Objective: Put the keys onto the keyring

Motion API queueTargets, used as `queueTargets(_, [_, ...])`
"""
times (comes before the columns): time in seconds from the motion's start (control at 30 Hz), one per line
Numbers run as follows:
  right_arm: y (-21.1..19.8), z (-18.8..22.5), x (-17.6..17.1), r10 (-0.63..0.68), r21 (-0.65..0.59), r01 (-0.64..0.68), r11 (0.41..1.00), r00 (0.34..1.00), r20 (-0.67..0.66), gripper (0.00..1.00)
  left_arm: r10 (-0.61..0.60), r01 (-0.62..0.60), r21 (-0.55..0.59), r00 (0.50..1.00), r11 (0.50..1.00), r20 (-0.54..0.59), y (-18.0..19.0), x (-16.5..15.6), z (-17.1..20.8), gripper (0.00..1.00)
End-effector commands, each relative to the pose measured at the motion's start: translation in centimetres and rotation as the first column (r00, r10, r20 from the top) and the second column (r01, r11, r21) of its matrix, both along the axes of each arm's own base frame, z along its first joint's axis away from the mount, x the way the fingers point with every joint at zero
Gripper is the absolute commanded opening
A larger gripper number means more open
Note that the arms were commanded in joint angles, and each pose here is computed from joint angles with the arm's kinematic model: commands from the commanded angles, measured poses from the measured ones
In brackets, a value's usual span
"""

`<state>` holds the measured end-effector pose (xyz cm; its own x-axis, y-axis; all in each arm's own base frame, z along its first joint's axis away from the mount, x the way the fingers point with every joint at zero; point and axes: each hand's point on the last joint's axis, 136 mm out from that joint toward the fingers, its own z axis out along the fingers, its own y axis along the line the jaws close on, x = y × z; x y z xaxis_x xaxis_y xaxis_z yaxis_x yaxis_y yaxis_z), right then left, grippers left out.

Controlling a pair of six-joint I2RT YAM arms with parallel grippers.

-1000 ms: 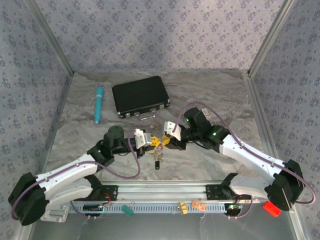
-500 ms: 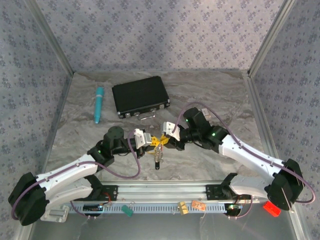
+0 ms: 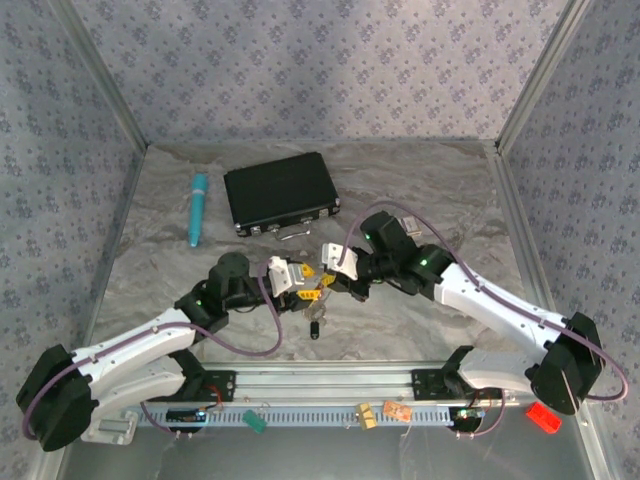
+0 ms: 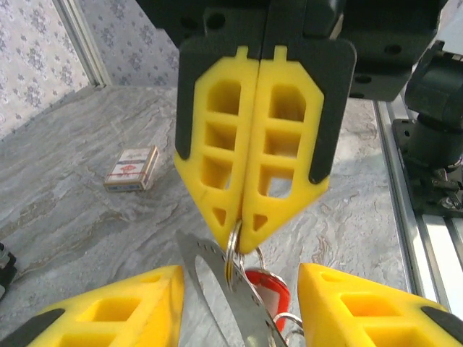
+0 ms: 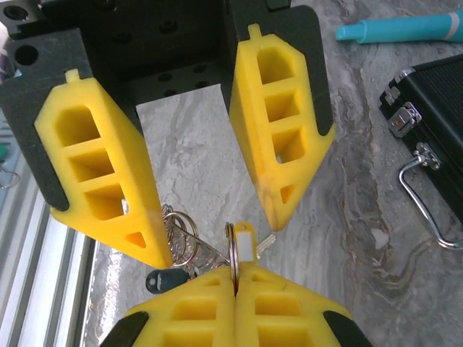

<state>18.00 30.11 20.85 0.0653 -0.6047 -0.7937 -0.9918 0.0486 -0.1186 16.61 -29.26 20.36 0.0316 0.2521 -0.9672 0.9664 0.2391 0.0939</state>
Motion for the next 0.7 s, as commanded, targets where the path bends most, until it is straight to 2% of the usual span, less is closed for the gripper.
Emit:
queueTargets(0.0, [-0.7, 0.2, 0.1, 0.017, -0.099, -0.012, 0.995, 0.999, 0.052, 0.0, 0.005, -0.006, 0.024, 1.0, 1.0, 0.023, -0.1, 0.3, 1.2, 0.45])
queueTargets(0.37, [0.2, 0.5, -0.4, 0.103, -0.205, -0.085, 0.975, 0.992, 0.075, 0.0, 0.002, -0.003, 0.048, 1.0, 0.999, 0.022, -0.5, 0.7, 1.4, 0.35])
queueTargets(0.67, [0.9, 1.4, -1.1, 0.132, -0.189, -0.115, 0.975, 0.988, 0.081, 0.0, -0.007, 0.006, 0.031, 1.0, 0.999, 0.022, -0.4, 0.4, 1.6, 0.11])
